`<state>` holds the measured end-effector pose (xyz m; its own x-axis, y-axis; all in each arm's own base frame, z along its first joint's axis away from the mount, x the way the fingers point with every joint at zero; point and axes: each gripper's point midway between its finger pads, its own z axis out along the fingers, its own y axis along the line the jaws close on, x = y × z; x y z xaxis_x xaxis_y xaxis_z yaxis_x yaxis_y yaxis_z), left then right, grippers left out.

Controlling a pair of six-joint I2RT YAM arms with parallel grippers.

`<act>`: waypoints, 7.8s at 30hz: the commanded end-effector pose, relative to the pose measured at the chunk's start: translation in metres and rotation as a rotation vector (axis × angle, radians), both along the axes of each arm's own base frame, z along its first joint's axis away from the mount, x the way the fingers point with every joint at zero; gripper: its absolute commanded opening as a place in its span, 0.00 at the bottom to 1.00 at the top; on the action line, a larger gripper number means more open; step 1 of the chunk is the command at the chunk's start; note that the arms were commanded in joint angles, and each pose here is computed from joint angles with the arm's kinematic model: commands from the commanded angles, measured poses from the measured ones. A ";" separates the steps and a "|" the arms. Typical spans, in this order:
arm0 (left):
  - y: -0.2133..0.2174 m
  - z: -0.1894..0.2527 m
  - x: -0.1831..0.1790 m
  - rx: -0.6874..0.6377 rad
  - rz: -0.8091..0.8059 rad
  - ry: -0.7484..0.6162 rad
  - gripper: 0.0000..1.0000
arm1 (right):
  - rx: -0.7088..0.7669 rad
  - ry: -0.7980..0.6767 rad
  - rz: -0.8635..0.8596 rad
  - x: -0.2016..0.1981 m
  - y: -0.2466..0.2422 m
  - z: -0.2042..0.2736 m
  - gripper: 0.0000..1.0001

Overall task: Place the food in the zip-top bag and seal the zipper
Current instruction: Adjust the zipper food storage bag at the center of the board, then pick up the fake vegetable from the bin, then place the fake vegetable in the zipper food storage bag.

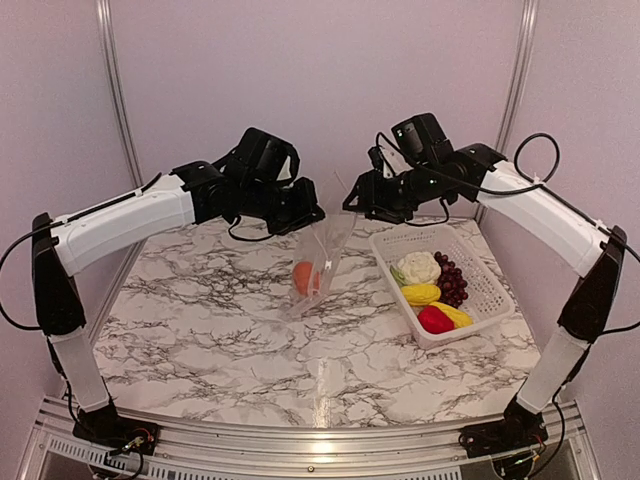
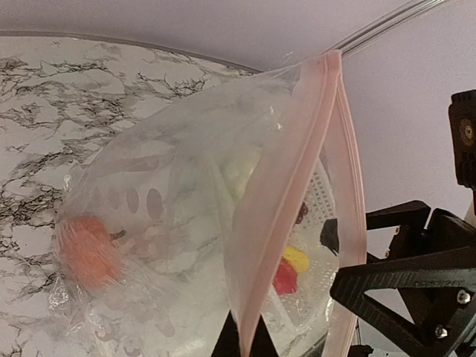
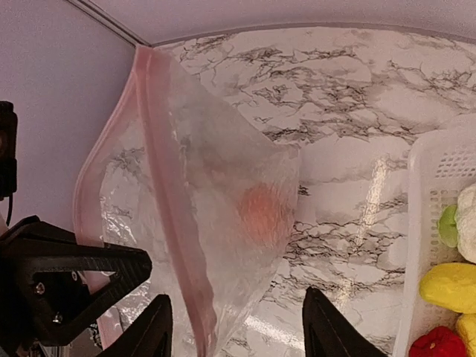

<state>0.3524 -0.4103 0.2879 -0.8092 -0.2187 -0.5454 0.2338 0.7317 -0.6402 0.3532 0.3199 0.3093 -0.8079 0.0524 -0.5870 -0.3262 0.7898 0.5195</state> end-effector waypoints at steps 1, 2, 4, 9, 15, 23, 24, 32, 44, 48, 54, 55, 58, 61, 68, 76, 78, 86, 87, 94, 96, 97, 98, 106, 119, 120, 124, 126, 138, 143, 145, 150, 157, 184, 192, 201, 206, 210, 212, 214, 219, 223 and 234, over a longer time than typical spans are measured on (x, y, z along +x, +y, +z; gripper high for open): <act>0.013 0.016 -0.001 0.013 0.013 -0.049 0.00 | -0.051 0.054 0.029 -0.006 0.004 -0.022 0.53; 0.015 0.015 -0.001 0.025 0.014 -0.052 0.00 | -0.053 0.060 0.032 -0.006 0.005 -0.023 0.46; 0.018 0.014 -0.002 0.061 0.011 -0.053 0.00 | -0.061 0.067 0.034 -0.005 0.005 -0.025 0.29; 0.036 0.008 -0.007 0.170 0.023 -0.030 0.16 | -0.017 0.038 0.040 -0.006 0.008 -0.011 0.00; 0.045 -0.008 -0.021 0.231 -0.011 0.033 0.21 | 0.024 0.020 0.070 -0.009 0.016 -0.003 0.00; 0.066 0.026 -0.014 0.292 0.042 -0.060 0.00 | -0.021 -0.028 0.047 -0.001 0.015 0.010 0.00; 0.075 0.035 -0.011 0.331 0.063 -0.085 0.00 | -0.033 -0.047 0.033 0.003 0.013 0.016 0.00; 0.112 0.035 -0.014 0.496 0.126 -0.059 0.00 | -0.085 -0.053 -0.050 0.017 0.005 0.028 0.00; 0.115 0.021 -0.016 0.509 0.096 -0.025 0.00 | 0.103 -0.070 0.165 -0.004 0.042 0.044 0.28; 0.143 0.034 -0.011 0.524 0.139 -0.041 0.00 | 0.097 -0.106 0.187 -0.007 0.024 0.053 0.47; 0.156 0.027 -0.013 0.568 0.084 -0.067 0.00 | 0.011 -0.064 0.057 0.012 -0.057 0.007 0.53; 0.154 0.022 -0.014 0.566 0.067 -0.055 0.00 | -0.025 -0.072 0.026 0.016 -0.074 0.000 0.54; 0.141 0.010 -0.018 0.535 0.022 -0.010 0.00 | -0.149 -0.089 -0.033 0.017 -0.110 -0.020 0.57; 0.123 0.009 -0.020 0.467 -0.035 0.002 0.00 | -0.174 -0.047 -0.047 0.012 -0.125 -0.041 0.57; 0.087 0.013 -0.017 0.339 -0.172 -0.101 0.00 | -0.125 0.019 -0.031 0.002 -0.119 -0.067 0.57; 0.063 0.014 -0.008 0.286 -0.233 -0.132 0.00 | -0.182 0.008 -0.047 0.005 -0.128 -0.073 0.58; 0.056 0.019 -0.009 0.261 -0.253 -0.143 0.00 | -0.197 0.009 -0.047 0.004 -0.130 -0.074 0.58; 0.041 0.035 -0.013 0.237 -0.287 -0.212 0.00 | -0.178 0.020 -0.044 0.002 -0.127 -0.077 0.58; 0.040 0.035 -0.013 0.237 -0.291 -0.212 0.00 | -0.181 0.020 -0.046 0.002 -0.128 -0.078 0.58; 0.036 0.028 -0.015 0.250 -0.300 -0.210 0.00 | -0.237 0.036 -0.062 0.003 -0.136 -0.088 0.58; 0.036 0.026 -0.016 0.250 -0.302 -0.208 0.00 | -0.256 0.051 -0.068 0.003 -0.139 -0.094 0.58; 0.034 0.026 -0.017 0.242 -0.311 -0.206 0.00 | -0.267 0.059 -0.072 0.003 -0.140 -0.098 0.58; 0.035 0.024 -0.017 0.243 -0.308 -0.200 0.00 | -0.280 0.068 -0.078 0.002 -0.143 -0.103 0.58; 0.030 0.017 -0.023 0.205 -0.316 -0.151 0.00 | -0.314 0.163 -0.060 -0.007 -0.150 -0.138 0.63; 0.048 -0.017 -0.035 0.251 -0.289 -0.057 0.00 | -0.501 0.354 0.016 -0.042 -0.175 -0.186 0.73; 0.047 -0.017 -0.036 0.249 -0.294 -0.054 0.00 | -0.508 0.374 0.022 -0.045 -0.175 -0.190 0.74; 0.048 -0.021 -0.036 0.255 -0.290 -0.045 0.00 | -0.534 0.444 0.051 -0.056 -0.178 -0.209 0.78; 0.047 -0.020 -0.035 0.252 -0.284 -0.043 0.00 | -0.561 0.474 0.069 -0.062 -0.182 -0.219 0.80; 0.038 0.008 -0.035 0.175 -0.290 -0.058 0.00 | -0.588 0.545 0.115 -0.080 -0.186 -0.245 0.85; 0.038 0.015 -0.035 0.164 -0.283 -0.071 0.01 | -0.600 0.550 0.118 -0.078 -0.187 -0.254 0.87; 0.037 0.020 -0.034 0.157 -0.283 -0.080 0.01 | -0.607 0.550 0.103 -0.075 -0.188 -0.256 0.86; 0.038 0.019 -0.035 0.166 -0.286 -0.075 0.01 | -0.569 0.491 0.055 -0.060 -0.182 -0.233 0.68; 0.039 0.020 -0.035 0.159 -0.278 -0.067 0.01 | -0.492 0.365 -0.011 -0.042 -0.175 -0.172 0.51; 0.012 0.010 -0.020 0.132 -0.298 -0.020 0.00 | 0.386 -0.322 0.273 -0.031 0.002 0.129 0.33; 0.009 0.020 -0.019 0.102 -0.290 -0.019 0.00 | 0.453 -0.282 0.340 -0.038 0.044 0.114 0.33; 0.011 0.038 -0.019 0.056 -0.261 -0.031 0.00 | 0.383 -0.221 0.306 -0.029 0.050 0.072 0.33; 0.012 0.041 -0.019 0.048 -0.254 -0.031 0.00 | 0.303 -0.227 0.268 -0.024 0.041 0.060 0.35; 0.012 0.042 -0.018 0.041 -0.247 -0.029 0.00 | 0.246 -0.219 0.253 -0.022 0.037 0.049 0.35; 0.012 0.042 -0.017 0.038 -0.243 -0.028 0.00 | 0.225 -0.210 0.245 -0.020 0.035 0.044 0.36; 0.013 0.042 -0.016 0.036 -0.239 -0.028 0.00 | 0.200 -0.197 0.234 -0.018 0.033 0.038 0.36; 0.013 0.042 -0.016 0.032 -0.231 -0.020 0.00 | 0.120 -0.176 0.210 -0.016 0.031 0.026 0.37; 0.013 0.040 -0.016 0.026 -0.225 -0.008 0.00 | 0.017 -0.172 0.214 -0.018 0.037 0.014 0.39; 0.016 0.036 -0.013 0.032 -0.200 0.000 0.00 | -0.075 -0.145 0.203 -0.023 0.040 0.024 0.77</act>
